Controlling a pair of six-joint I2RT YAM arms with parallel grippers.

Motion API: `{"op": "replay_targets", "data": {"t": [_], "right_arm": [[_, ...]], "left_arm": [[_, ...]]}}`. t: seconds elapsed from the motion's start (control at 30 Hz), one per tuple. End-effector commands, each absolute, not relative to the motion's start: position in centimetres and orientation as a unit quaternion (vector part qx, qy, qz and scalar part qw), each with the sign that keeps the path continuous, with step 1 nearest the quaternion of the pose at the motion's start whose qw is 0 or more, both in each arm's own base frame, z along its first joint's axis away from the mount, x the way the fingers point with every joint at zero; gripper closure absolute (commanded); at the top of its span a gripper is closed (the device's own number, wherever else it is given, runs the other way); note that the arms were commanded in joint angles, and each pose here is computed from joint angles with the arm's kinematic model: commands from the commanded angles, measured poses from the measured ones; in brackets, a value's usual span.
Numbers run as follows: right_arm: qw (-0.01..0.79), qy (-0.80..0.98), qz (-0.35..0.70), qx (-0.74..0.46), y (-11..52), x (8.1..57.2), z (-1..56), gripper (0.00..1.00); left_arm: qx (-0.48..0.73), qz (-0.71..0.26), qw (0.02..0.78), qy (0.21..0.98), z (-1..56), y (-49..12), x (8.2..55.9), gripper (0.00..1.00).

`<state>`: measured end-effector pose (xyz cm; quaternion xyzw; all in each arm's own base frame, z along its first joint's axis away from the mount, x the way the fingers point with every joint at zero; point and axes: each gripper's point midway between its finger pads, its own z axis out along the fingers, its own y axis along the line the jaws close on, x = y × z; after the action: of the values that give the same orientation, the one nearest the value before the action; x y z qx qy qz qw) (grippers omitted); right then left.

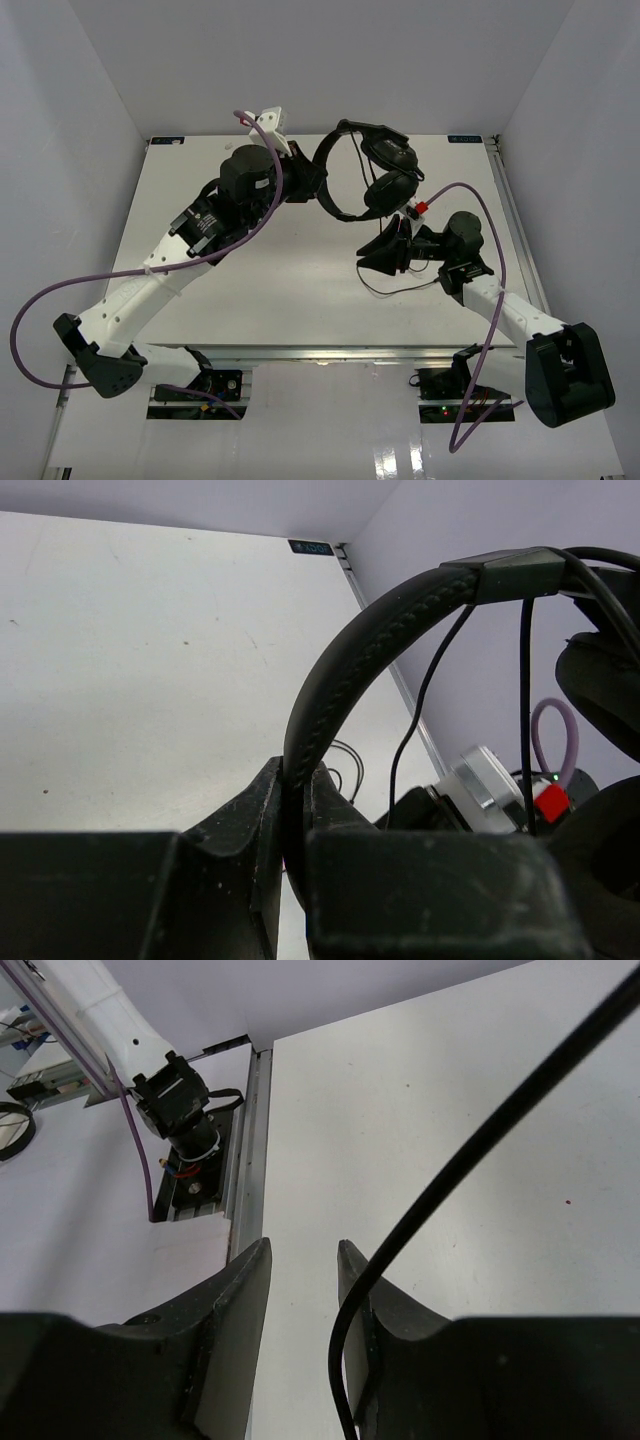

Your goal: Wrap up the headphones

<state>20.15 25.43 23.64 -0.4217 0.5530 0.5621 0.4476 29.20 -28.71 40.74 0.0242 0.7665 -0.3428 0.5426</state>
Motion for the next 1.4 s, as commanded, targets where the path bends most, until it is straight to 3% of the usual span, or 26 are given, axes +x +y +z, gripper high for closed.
{"op": "replay_targets", "data": {"t": [0.0, 0.27, 0.6, 0.87, 1.1, 1.37], "right_arm": [[0.467, 0.533, 0.553, -0.439, 25.3, 19.5, 24.1, 0.62], [0.466, 0.532, 0.541, -0.456, 25.2, 18.8, 23.1, 0.66], [0.45, 0.523, 0.543, -0.479, 25.2, 17.9, 23.7, 0.87], [0.413, 0.545, 0.5, -0.531, 26.0, 18.4, 24.1, 0.91], [0.366, 0.582, 0.37, -0.625, 24.3, 19.9, 21.9, 0.91], [0.393, 0.576, 0.186, -0.692, 22.0, 23.8, 23.2, 0.91]], "left_arm": [[-0.04, -0.366, 0.596, 0.714, 46.0, -27.4, 30.6, 1.0], [-0.085, -0.34, 0.622, 0.7, 46.4, -25.7, 33.2, 1.0], [-0.141, -0.313, 0.616, 0.709, 42.9, -23.5, 37.1, 1.0], [-0.196, -0.268, 0.608, 0.721, 38.5, -22.2, 41.4, 1.0], [-0.194, -0.204, 0.587, 0.759, 32.6, -22.5, 43.6, 1.0], [-0.146, -0.154, 0.545, 0.811, 25.4, -22.8, 43.3, 1.0]]}}
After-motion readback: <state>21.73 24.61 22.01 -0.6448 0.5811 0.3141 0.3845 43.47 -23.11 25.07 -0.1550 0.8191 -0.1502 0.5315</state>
